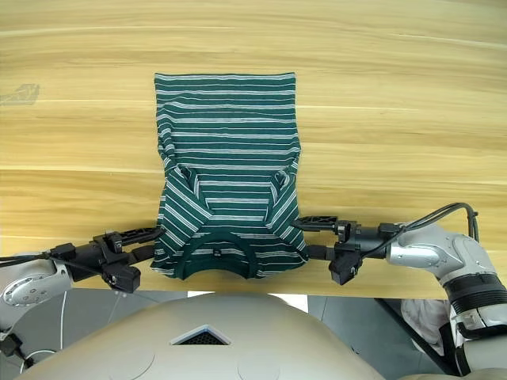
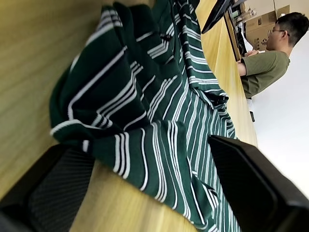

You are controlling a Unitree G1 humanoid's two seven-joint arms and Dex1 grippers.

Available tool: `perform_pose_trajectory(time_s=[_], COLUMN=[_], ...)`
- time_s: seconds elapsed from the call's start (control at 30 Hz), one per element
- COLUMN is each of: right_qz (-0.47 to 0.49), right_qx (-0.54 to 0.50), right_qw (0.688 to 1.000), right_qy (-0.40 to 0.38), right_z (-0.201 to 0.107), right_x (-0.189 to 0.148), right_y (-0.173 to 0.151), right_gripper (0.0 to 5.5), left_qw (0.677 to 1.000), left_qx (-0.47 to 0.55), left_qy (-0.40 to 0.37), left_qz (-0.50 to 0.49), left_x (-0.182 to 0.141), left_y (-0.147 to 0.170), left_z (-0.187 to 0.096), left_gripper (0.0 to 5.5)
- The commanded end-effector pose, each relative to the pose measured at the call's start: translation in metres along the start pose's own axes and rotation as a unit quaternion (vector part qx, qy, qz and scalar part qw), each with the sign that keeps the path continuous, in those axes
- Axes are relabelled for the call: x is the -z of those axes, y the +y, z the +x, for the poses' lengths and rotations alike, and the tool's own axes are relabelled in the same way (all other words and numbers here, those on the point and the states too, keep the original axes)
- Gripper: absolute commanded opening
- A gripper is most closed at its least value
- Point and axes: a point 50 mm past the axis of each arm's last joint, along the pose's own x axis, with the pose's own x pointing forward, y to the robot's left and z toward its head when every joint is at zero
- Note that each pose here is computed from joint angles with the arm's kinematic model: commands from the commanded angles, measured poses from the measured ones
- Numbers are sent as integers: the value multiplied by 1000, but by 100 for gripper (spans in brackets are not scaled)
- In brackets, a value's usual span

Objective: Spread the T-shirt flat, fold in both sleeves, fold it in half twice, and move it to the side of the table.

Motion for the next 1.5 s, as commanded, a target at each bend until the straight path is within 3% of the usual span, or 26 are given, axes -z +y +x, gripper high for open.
perform_pose_trajectory(time_s=[0.03,0.37,0.63,0.83,1.07,1.2,1.4,1.5], right_qz=[47,55,89,172,406,437,460,456], right_qx=[-124,-119,-117,-86,-69,-23,1,-1], right_qw=[991,991,989,980,911,899,887,889], right_qy=[25,27,32,41,10,-7,-50,-49], right_z=[-1,3,6,13,-6,-18,-23,-25], right_x=[-1,-1,-1,0,-9,-10,-25,-30], right_y=[35,36,37,16,-29,-53,-66,-66], right_gripper=[362,163,11,5,5,5,5,5], left_qw=[998,998,998,995,958,953,952,945], left_qx=[67,68,61,35,77,86,18,10], left_qy=[8,11,15,52,26,46,12,-8], left_qz=[-9,-11,-23,-83,-275,-288,-305,-328], left_x=[2,3,5,18,-1,3,-7,-15], left_y=[-18,-18,-18,-9,2,12,49,52], left_z=[1,1,1,-9,-33,-49,-65,-69], left_gripper=[170,5,0,0,0,0,0,0])
